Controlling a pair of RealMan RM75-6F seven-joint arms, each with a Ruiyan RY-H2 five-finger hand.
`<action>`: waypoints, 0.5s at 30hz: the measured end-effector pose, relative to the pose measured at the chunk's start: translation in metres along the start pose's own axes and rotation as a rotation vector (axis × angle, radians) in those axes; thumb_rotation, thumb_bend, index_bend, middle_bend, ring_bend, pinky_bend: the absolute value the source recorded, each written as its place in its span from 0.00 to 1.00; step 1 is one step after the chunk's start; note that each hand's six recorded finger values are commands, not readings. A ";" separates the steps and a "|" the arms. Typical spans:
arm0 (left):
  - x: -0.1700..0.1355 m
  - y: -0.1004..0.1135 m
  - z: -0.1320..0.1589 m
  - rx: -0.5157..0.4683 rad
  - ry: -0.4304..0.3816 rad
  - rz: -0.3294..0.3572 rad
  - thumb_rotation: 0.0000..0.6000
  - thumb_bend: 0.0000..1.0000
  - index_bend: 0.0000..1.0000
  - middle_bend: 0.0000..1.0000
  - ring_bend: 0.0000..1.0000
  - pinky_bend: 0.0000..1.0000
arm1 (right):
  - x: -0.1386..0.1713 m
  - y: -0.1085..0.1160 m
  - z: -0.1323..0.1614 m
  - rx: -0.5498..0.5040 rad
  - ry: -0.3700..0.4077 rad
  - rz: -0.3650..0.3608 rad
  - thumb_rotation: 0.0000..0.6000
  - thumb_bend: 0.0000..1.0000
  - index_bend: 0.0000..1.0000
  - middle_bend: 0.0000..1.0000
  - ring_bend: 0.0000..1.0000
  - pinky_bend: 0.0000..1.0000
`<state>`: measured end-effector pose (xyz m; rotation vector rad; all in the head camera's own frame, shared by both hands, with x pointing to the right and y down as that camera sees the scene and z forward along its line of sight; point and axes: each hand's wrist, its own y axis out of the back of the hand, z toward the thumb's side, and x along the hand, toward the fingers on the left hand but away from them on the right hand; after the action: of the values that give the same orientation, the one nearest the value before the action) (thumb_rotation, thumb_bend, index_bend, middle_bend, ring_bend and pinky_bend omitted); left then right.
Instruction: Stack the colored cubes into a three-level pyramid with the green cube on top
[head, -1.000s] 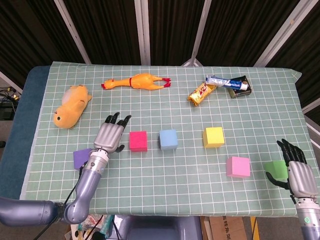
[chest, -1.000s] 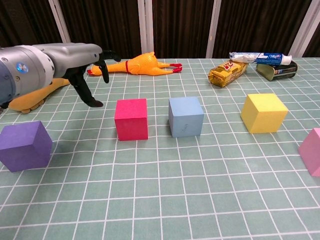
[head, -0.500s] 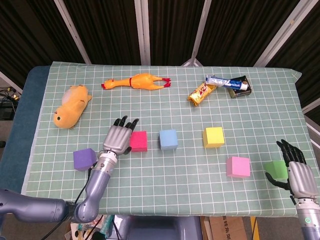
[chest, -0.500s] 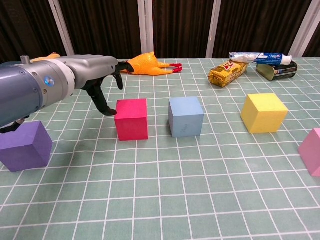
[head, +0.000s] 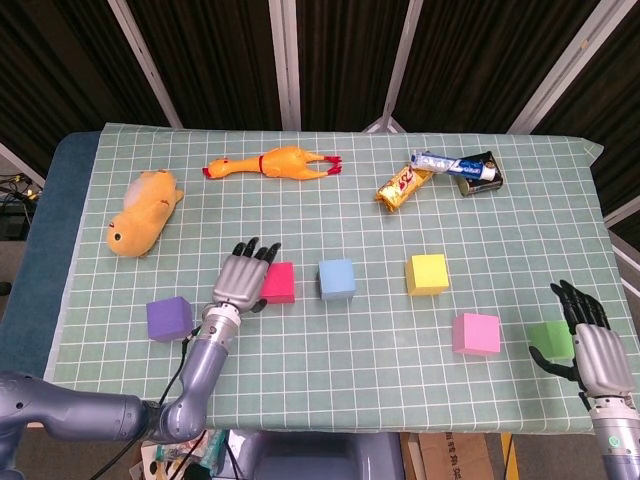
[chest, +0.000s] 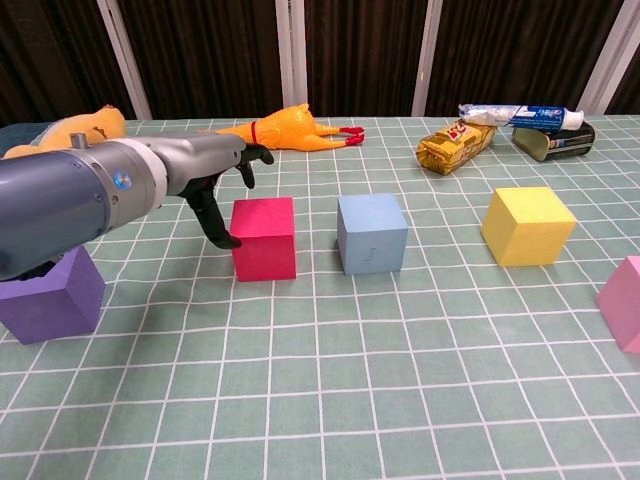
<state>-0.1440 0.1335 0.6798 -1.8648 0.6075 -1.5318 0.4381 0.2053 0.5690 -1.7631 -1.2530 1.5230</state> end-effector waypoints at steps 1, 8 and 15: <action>0.001 -0.001 0.001 -0.002 0.000 -0.001 1.00 0.31 0.00 0.20 0.04 0.12 | 0.000 0.000 0.000 -0.002 -0.001 0.001 1.00 0.28 0.00 0.00 0.00 0.00; 0.005 -0.004 0.003 -0.008 0.002 -0.005 1.00 0.34 0.00 0.29 0.05 0.13 | 0.000 -0.001 0.000 -0.009 -0.003 0.006 1.00 0.28 0.00 0.00 0.00 0.00; 0.007 -0.005 0.006 -0.011 0.002 -0.001 1.00 0.37 0.00 0.31 0.06 0.13 | 0.000 0.000 -0.001 -0.015 -0.007 0.006 1.00 0.28 0.00 0.00 0.00 0.00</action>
<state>-0.1369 0.1326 0.6875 -1.8722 0.6165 -1.5340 0.4387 0.2056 0.5694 -1.7739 -1.2662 1.5284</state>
